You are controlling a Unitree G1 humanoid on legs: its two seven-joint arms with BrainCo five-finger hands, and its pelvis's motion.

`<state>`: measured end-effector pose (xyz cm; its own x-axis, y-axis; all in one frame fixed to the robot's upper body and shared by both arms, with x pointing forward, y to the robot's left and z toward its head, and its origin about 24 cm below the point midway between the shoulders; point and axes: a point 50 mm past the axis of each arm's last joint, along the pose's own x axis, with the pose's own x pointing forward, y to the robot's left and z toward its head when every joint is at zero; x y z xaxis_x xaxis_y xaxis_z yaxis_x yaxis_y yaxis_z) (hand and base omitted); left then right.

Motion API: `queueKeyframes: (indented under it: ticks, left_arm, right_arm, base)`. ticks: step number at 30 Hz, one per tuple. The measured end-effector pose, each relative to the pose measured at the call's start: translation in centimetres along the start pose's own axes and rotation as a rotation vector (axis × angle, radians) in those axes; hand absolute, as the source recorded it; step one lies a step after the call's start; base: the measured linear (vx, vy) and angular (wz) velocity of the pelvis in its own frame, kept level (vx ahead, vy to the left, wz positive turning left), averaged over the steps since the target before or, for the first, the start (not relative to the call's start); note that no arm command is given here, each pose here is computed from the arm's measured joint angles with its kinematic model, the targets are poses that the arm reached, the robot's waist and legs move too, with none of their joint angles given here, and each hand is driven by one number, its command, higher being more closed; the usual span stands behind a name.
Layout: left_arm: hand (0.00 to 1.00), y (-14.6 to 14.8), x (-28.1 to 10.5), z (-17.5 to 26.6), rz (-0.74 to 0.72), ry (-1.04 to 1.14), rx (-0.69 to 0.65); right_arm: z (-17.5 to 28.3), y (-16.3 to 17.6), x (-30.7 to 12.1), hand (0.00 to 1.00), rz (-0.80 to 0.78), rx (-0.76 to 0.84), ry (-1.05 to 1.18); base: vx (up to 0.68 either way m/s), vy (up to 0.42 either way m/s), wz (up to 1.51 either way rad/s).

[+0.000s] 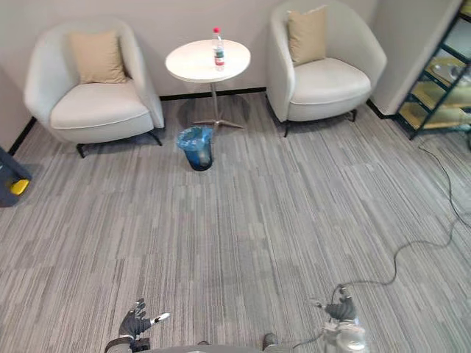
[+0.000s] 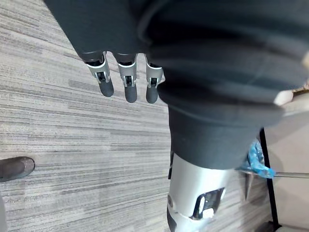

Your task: Gather rubbish on tea table into small bin, then transfer packed bag to large trash can.

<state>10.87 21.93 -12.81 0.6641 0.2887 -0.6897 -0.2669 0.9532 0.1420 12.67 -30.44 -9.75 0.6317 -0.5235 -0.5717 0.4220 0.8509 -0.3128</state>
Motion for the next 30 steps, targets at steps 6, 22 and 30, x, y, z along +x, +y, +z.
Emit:
queueKeyframes:
  ticks: [6,22,30]
  left_arm:
    - [0.0,-0.1,0.3,0.9,-0.004,-0.028,-0.006]
    - [0.0,-0.5,1.6,4.0,-0.023,-0.118,-0.008]
    - [0.0,-0.7,1.2,3.8,-0.021,-0.127,-0.032]
  right_arm:
    - [0.3,1.7,0.1,0.0,0.057,0.03,0.001]
    - [3.7,4.7,0.7,0.0,0.154,0.032,-0.112]
    - [6.5,4.7,1.2,0.0,0.152,0.046,-0.214]
  base:
    - [0.15,0.08,0.01]
    - [0.5,-0.213,0.16]
    - [0.57,-0.07,-0.46]
